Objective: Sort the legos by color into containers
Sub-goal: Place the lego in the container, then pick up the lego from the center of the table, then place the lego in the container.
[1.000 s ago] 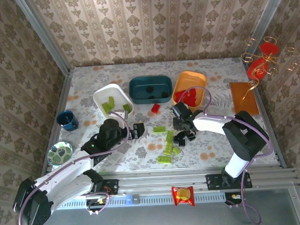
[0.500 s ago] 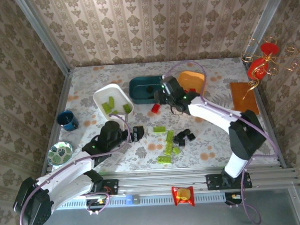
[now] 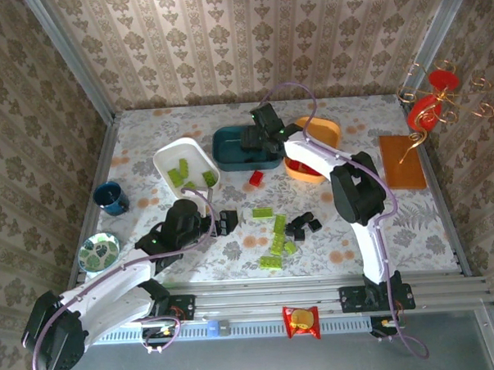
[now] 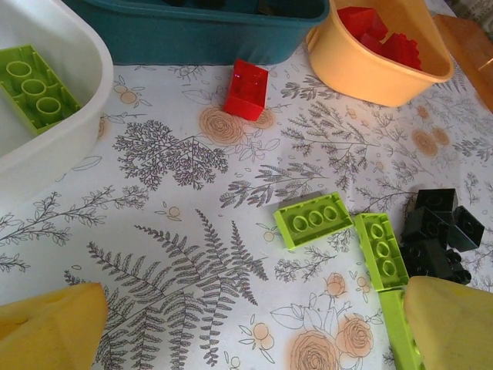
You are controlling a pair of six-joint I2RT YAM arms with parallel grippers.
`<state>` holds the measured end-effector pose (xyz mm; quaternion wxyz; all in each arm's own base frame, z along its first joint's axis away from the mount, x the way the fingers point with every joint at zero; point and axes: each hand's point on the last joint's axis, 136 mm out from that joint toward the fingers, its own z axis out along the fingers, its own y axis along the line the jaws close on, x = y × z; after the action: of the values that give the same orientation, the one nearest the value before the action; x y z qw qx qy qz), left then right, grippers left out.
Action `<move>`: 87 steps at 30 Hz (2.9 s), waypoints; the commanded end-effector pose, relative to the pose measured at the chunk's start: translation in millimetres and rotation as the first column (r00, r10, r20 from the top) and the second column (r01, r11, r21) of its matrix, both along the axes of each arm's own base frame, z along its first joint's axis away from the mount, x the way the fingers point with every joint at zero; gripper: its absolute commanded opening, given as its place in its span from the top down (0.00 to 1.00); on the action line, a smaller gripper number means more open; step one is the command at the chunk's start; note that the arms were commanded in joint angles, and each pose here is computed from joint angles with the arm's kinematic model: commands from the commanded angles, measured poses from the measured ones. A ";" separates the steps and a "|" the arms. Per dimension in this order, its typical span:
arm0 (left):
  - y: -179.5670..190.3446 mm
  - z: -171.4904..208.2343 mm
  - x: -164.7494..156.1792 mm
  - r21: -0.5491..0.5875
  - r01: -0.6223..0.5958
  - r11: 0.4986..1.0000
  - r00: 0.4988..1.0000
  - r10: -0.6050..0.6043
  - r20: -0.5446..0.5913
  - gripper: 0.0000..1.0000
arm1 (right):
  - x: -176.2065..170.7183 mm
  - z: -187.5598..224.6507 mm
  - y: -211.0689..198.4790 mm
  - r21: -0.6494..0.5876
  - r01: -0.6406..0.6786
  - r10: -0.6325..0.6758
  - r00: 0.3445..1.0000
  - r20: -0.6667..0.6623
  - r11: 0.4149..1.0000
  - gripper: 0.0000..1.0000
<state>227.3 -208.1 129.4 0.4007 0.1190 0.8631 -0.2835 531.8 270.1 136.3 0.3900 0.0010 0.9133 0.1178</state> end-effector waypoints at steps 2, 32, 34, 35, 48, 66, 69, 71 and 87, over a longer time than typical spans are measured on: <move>1.8 -3.4 -1.6 0.005 0.002 1.000 1.000 -0.002 -0.020 0.00 | -23.2 48.5 0.8 0.016 -0.031 0.030 0.999 0.043 0.999 0.20; -10.9 -24.7 2.3 -0.017 0.021 1.000 0.996 -0.023 -0.088 0.00 | -268.8 -61.7 -126.1 -0.086 0.098 -0.117 0.959 -0.258 0.992 0.34; -9.7 -24.2 1.9 -0.015 0.019 1.000 0.996 -0.020 -0.086 0.00 | -265.4 -69.7 -124.6 -0.080 0.067 -0.088 0.951 -0.295 0.995 0.34; -9.1 -23.8 1.4 -0.013 0.019 1.000 0.996 -0.020 -0.085 0.00 | -264.1 -72.2 -122.6 -0.085 0.042 -0.066 0.949 -0.309 0.996 0.33; -6.4 -26.7 2.0 -0.003 0.009 1.000 0.996 -0.010 -0.086 0.00 | -258.7 -96.3 -123.9 -0.107 -0.043 -0.001 0.924 -0.382 0.993 0.39; -5.3 -28.4 3.3 0.003 0.003 1.000 0.996 -0.003 -0.090 0.00 | -254.2 -83.8 -127.4 -0.120 -0.051 0.005 0.935 -0.356 0.991 0.64; -5.3 -27.8 3.5 0.004 0.004 1.000 0.996 -0.004 -0.087 0.00 | -250.0 -56.3 -121.0 -0.081 -0.062 0.035 0.953 -0.300 0.995 0.65; -4.9 -27.5 4.0 0.005 0.002 1.000 0.996 -0.001 -0.085 0.00 | -242.2 -35.0 -113.3 -0.061 -0.073 0.055 0.966 -0.254 0.995 0.66; 3.2 -16.8 1.4 0.011 -0.016 1.000 0.998 0.017 -0.069 0.00 | -43.1 0.9 -13.9 -0.014 -0.051 0.049 0.993 -0.103 0.999 0.66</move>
<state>228.2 -212.1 108.9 0.3689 0.1147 0.8763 -0.2877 465.8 257.3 140.3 0.3426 -0.0238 0.9297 0.1330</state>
